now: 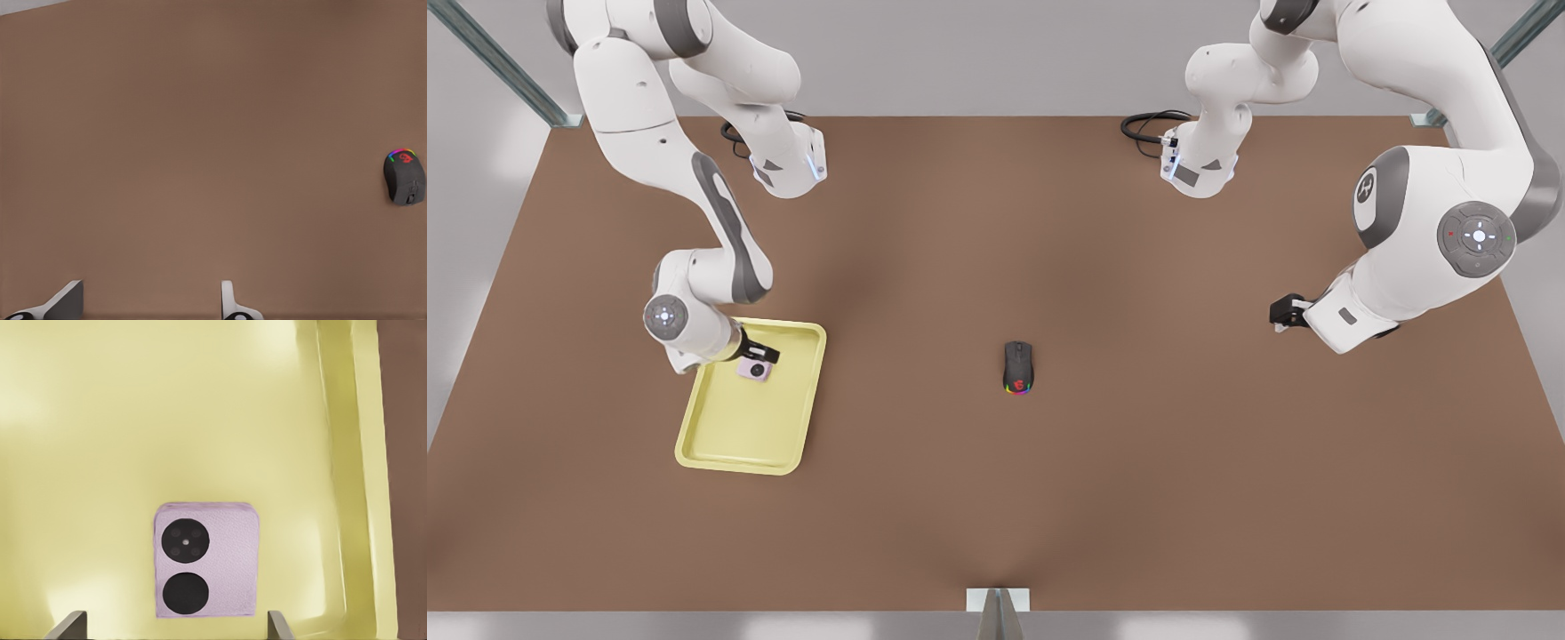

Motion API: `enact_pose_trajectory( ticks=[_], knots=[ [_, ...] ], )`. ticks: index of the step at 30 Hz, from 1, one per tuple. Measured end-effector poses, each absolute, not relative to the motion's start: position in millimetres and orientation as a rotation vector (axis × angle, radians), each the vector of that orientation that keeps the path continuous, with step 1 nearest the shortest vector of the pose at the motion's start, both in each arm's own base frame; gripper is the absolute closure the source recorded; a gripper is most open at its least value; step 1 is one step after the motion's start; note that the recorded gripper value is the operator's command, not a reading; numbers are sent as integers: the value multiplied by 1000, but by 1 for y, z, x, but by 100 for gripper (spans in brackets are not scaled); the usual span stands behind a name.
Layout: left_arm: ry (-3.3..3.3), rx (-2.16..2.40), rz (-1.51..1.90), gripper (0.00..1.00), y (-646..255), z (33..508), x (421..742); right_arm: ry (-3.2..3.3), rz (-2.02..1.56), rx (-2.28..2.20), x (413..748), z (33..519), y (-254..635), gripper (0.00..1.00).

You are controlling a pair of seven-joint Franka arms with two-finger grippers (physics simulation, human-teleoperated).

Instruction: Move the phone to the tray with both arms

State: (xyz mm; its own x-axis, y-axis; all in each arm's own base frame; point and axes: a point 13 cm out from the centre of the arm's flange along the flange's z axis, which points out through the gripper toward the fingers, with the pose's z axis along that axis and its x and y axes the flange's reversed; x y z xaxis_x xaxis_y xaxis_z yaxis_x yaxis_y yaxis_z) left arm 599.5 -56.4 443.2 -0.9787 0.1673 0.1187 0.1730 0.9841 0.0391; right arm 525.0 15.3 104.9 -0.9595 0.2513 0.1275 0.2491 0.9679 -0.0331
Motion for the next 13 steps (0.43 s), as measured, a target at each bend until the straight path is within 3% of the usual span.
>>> enact_pose_trajectory(
  ticks=[3,6,8,13],
  knots=[
    [-3017,-260,-74,0,-56,445,600,-3175,10,-304,593,229,22,0],
    [-3023,-260,-75,0,-56,448,599,-3392,-2,-271,664,419,20,0],
    [-3026,-260,-76,0,-56,449,600,-3438,11,-289,668,505,2,0],
    [-3027,-260,-78,0,-56,450,599,-3300,42,-265,632,520,-19,0]
  ],
)
